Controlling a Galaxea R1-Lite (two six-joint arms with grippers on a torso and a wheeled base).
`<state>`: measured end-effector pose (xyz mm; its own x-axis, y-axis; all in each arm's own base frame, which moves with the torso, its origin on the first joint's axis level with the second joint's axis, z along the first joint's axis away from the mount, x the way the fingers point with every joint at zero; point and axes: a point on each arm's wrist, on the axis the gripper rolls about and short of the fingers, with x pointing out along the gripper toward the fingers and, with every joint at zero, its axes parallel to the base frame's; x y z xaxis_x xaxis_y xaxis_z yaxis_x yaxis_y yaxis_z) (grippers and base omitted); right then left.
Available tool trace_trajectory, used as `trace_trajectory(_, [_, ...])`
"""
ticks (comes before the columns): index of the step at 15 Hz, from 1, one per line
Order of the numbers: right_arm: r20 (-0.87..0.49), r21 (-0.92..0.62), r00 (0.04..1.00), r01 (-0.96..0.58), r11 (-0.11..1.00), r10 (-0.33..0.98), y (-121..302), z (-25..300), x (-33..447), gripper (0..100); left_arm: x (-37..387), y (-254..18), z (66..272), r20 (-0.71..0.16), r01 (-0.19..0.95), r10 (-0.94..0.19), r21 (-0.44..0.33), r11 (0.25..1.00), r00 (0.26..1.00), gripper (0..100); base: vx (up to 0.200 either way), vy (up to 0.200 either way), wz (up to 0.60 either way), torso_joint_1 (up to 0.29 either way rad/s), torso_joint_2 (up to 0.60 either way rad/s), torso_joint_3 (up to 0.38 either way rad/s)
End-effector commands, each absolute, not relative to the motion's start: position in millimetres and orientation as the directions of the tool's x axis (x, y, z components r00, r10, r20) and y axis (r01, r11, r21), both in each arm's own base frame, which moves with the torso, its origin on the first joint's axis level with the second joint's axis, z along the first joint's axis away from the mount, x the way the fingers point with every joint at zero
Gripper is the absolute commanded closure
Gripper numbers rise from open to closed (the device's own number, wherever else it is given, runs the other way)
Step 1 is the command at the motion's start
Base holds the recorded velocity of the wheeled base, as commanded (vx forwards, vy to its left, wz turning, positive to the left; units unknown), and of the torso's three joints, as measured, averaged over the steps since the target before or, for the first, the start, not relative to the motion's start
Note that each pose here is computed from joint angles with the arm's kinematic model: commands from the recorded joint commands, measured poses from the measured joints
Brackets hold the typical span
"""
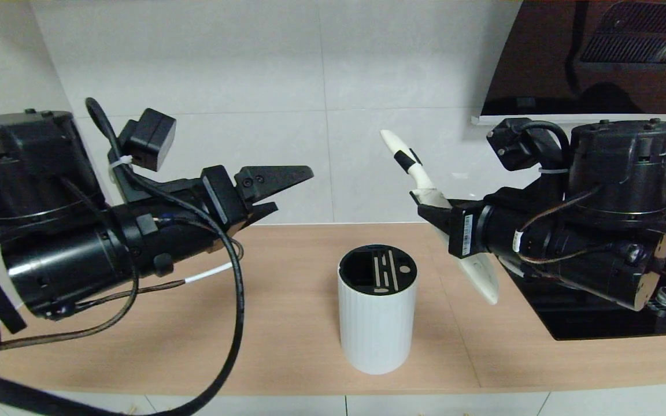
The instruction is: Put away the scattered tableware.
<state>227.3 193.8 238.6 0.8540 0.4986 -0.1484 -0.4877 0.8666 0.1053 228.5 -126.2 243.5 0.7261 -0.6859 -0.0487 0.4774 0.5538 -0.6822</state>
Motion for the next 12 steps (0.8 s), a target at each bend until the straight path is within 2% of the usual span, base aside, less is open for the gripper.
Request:
trace_trajectory(1, [-0.155,0.118,0.836,-0.513,0.85,0.527,203,236,222,100,241,-143,225,-0.083,0.45,-0.71,-0.721,0.527,0.7,0,0.0,0.0,0.0,0.0,0.0,0.0])
trace_trajectory(3, [-0.159,0.15,0.819,-0.532,0.833,0.551,210,235,216,100,245,-146,222,-0.029,0.445,-0.713,-0.763,0.468,0.7,0,0.0,0.0,0.0,0.0,0.0,0.0])
trace_trajectory(12, [-0.202,0.215,0.737,-0.609,0.764,0.645,242,222,193,100,239,-160,210,0.052,0.518,-0.745,-0.751,0.41,0.665,0,0.0,0.0,0.0,0.0,0.0,0.0])
